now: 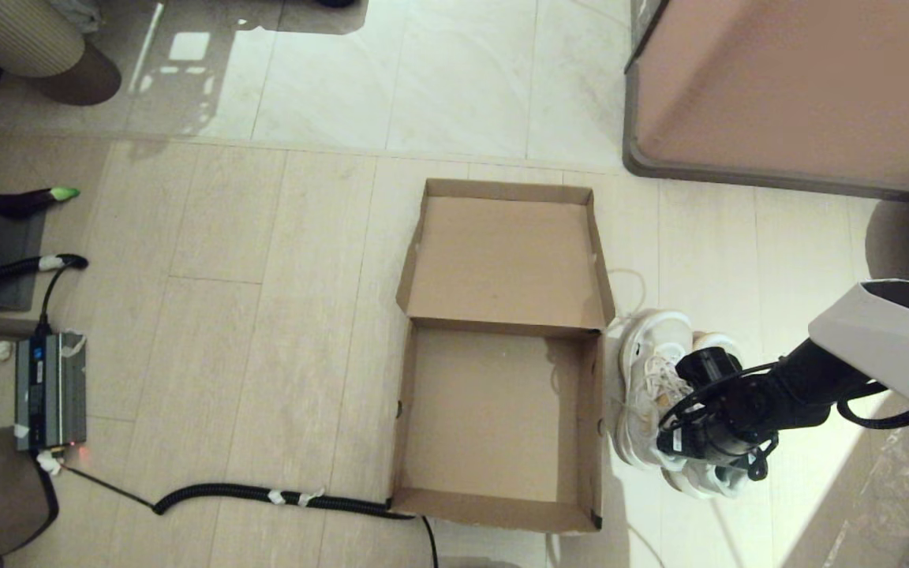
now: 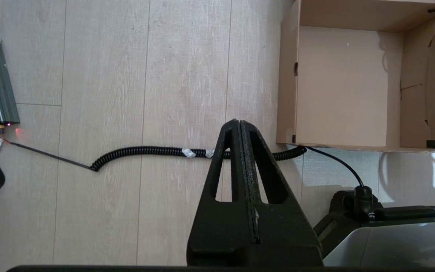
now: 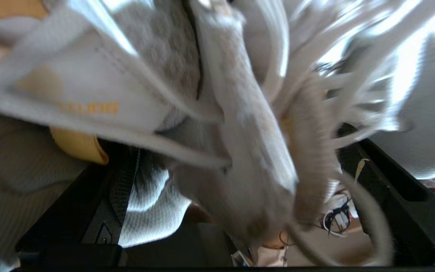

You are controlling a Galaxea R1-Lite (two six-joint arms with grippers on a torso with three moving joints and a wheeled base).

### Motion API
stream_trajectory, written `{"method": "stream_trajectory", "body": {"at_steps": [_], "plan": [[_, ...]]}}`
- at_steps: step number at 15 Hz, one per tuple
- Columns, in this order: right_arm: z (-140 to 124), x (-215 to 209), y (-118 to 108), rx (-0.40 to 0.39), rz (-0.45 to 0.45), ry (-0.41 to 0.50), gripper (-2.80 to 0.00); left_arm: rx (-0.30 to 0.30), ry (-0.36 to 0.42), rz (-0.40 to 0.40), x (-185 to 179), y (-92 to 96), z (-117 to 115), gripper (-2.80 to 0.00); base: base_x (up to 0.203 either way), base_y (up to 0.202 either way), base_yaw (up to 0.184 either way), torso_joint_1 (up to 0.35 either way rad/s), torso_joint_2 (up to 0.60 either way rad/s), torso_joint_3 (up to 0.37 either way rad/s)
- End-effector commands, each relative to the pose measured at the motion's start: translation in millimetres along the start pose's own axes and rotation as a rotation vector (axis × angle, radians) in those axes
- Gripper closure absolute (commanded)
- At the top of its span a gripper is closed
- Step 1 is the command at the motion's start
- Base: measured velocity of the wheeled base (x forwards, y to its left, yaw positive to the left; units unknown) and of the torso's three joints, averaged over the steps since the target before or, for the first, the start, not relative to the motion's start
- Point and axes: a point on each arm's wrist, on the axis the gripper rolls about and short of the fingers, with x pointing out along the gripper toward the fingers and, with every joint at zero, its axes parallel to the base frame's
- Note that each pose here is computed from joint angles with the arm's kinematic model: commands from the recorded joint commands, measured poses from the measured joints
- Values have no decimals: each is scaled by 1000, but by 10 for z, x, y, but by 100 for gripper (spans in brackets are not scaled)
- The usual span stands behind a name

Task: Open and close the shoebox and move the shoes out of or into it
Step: Put the shoes into the shoe box

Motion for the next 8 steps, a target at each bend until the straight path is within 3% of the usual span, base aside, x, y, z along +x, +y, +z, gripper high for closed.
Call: {"method": "stream_trajectory", "body": {"at_steps": [1, 4, 8], "plan": [[9, 45, 29, -1, 1, -1, -280, 0, 0, 0, 0, 0, 0, 0, 0, 0, 0, 0, 0, 0], [80, 127, 77, 46, 7, -18, -280, 0, 0, 0, 0, 0, 0, 0, 0, 0, 0, 0, 0, 0], [84, 163, 88, 48, 4, -17, -280, 0, 0, 0, 0, 0, 0, 0, 0, 0, 0, 0, 0, 0]]}}
